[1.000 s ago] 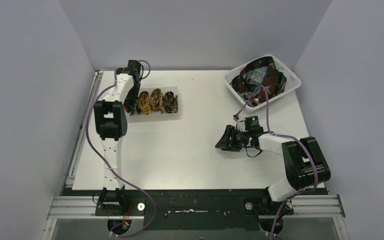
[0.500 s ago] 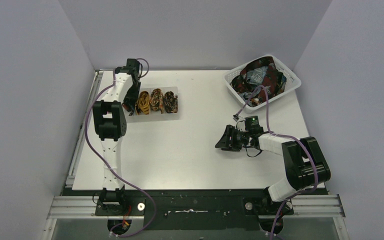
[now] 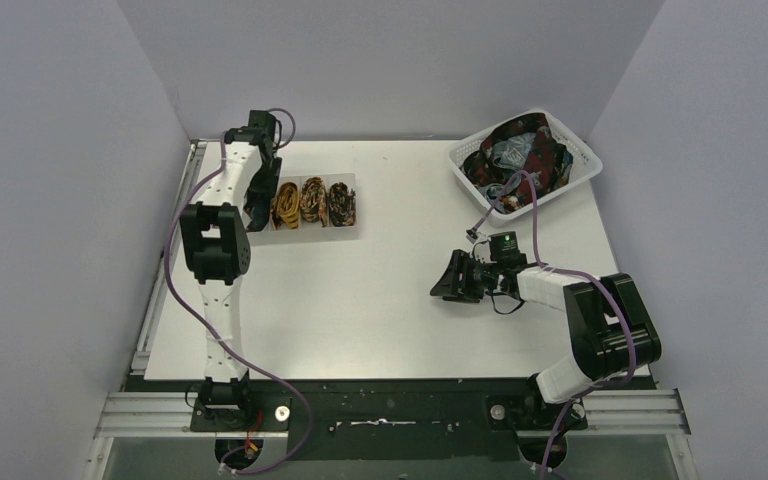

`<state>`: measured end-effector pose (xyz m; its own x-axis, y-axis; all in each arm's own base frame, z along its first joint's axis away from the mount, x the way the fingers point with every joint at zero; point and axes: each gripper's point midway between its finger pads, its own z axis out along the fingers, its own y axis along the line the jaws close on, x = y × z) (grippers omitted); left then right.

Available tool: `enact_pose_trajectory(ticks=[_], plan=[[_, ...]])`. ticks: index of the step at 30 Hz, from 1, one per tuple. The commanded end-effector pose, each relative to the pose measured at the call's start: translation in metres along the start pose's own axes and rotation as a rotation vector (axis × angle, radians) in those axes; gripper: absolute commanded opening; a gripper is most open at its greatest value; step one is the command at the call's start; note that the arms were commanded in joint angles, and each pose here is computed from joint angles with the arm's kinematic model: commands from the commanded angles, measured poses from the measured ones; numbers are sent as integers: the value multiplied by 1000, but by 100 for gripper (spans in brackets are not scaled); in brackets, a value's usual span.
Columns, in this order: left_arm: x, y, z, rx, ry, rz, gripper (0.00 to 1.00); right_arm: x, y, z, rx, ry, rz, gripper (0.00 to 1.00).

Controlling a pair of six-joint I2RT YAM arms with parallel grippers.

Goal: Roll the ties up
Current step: Place the tie in the storage box, then reset both arms

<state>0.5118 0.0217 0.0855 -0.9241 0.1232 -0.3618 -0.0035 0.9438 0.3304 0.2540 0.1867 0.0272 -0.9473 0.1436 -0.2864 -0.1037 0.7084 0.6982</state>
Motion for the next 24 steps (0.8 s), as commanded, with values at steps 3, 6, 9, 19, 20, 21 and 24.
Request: enact_pose_trajectory(ticks=[3, 6, 9, 19, 20, 21, 24], plan=[[-19, 17, -45, 0, -94, -46, 51, 10, -20, 1, 76, 17, 6, 48], [-16, 16, -51, 0, -97, -41, 50, 11, -21, 2, 76, 19, 7, 48], [-11, 13, -55, 19, -91, -35, 43, 11, -22, 2, 77, 22, 9, 48], [6, -4, -30, 60, -65, -26, 11, 13, -23, 4, 74, 32, 9, 48], [6, -6, -26, 65, -59, -24, 11, 14, -22, 4, 73, 35, 8, 48], [7, -9, -23, 72, -54, -23, 9, 14, -23, 4, 75, 38, 11, 48], [8, -14, -19, 82, -45, -28, 5, 14, -23, 3, 77, 36, 10, 48]])
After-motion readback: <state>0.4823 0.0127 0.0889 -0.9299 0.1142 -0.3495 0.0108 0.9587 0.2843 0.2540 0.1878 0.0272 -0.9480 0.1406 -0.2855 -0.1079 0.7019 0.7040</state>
